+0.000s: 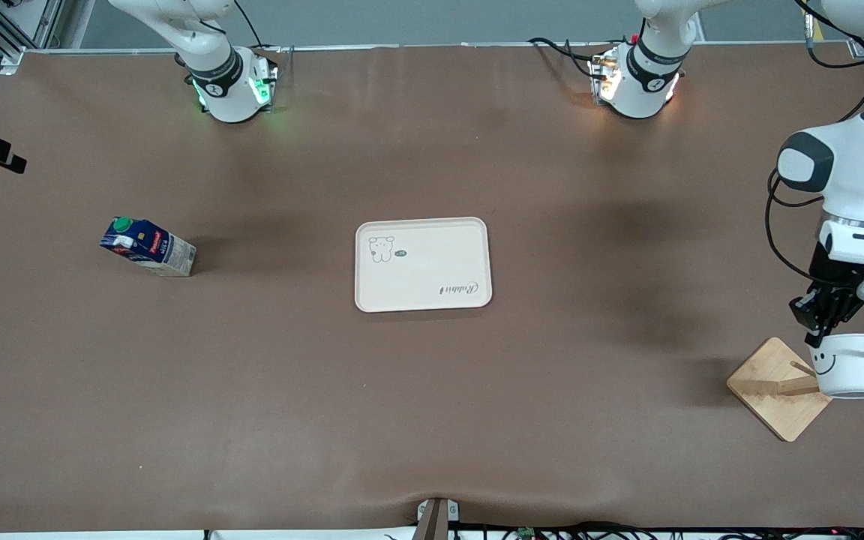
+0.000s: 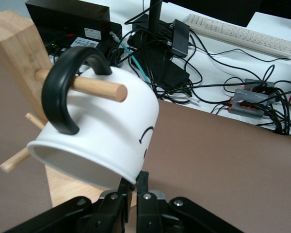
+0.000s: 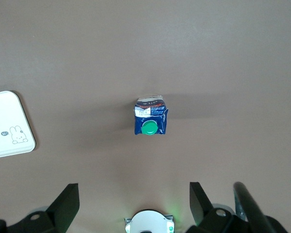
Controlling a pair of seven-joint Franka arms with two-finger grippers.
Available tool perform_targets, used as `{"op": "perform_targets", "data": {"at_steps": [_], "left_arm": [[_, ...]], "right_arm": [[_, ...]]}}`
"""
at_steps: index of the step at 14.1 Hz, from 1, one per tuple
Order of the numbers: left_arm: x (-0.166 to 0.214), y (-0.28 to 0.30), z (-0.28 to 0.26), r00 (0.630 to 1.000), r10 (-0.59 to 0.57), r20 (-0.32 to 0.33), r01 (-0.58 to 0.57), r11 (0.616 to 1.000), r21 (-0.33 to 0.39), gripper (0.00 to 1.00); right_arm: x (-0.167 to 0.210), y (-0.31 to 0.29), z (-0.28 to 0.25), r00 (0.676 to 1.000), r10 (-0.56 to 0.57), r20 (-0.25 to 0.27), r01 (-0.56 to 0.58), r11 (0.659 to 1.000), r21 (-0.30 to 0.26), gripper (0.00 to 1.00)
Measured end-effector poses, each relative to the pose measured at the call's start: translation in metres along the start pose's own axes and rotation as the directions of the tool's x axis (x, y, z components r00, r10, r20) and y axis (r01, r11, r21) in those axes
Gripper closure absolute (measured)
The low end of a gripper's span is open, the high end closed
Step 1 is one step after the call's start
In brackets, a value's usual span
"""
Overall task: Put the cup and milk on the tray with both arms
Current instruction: 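Lift the white mug off the stand peg with the left gripper, then carry the mug to the tray while the right gripper reaches the milk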
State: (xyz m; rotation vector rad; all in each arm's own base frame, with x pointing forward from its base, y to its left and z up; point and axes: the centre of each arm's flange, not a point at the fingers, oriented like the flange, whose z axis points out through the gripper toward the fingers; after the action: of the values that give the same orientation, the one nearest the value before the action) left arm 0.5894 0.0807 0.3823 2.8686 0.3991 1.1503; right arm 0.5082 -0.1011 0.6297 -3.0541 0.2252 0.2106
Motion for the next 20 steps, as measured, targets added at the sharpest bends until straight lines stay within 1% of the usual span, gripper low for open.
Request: {"op": "perform_targets", "data": {"at_steps": [3, 6, 7, 8, 10, 12, 15, 18, 20], "left_arm": [[0.001, 0.008, 0.001, 1.0, 0.008, -0.003, -0.008, 1.0, -0.013, 0.92], [0.006, 0.031, -0.004, 0.999, 0.03, -0.016, -0.03, 0.999, -0.044, 0.93], [0.007, 0.039, -0.008, 0.999, 0.039, -0.013, -0.04, 0.998, -0.053, 0.93], [0.009, 0.046, -0.013, 0.999, 0.049, 0.004, -0.049, 0.997, -0.057, 0.93], [0.01, 0.058, -0.024, 0.996, 0.07, 0.055, -0.067, 0.996, -0.059, 0.93], [0.013, 0.066, -0.038, 0.99, 0.086, 0.112, -0.081, 0.995, -0.052, 0.93], [0.016, 0.091, -0.069, 0.977, 0.088, 0.195, -0.081, 0.996, -0.042, 0.93], [0.01, 0.134, -0.098, 0.957, 0.069, 0.282, -0.063, 0.997, -0.033, 0.93], [0.004, 0.181, -0.114, 0.932, 0.02, 0.361, -0.014, 1.0, -0.019, 0.93]], "right_arm": [[0.0, 0.001, 0.0, 1.0, 0.002, 0.001, -0.002, 1.0, 0.0, 0.0], [0.001, 0.003, 0.001, 1.0, 0.006, 0.002, -0.006, 1.0, 0.001, 0.0], [0.001, 0.003, 0.001, 1.0, 0.007, 0.002, -0.007, 1.0, 0.001, 0.0], [0.001, 0.004, 0.001, 1.0, 0.007, 0.002, -0.007, 1.0, 0.001, 0.0], [0.001, 0.004, 0.001, 1.0, 0.008, 0.002, -0.008, 1.0, 0.004, 0.0], [0.003, 0.003, 0.002, 1.0, 0.006, 0.001, -0.006, 1.0, 0.023, 0.0], [0.007, 0.008, 0.004, 1.0, 0.016, 0.0, -0.016, 0.999, 0.029, 0.0], [0.014, 0.011, 0.004, 1.0, 0.022, -0.005, -0.022, 0.999, 0.029, 0.0], [0.025, 0.012, 0.019, 0.999, 0.023, 0.027, -0.023, 0.999, 0.03, 0.0]]}}
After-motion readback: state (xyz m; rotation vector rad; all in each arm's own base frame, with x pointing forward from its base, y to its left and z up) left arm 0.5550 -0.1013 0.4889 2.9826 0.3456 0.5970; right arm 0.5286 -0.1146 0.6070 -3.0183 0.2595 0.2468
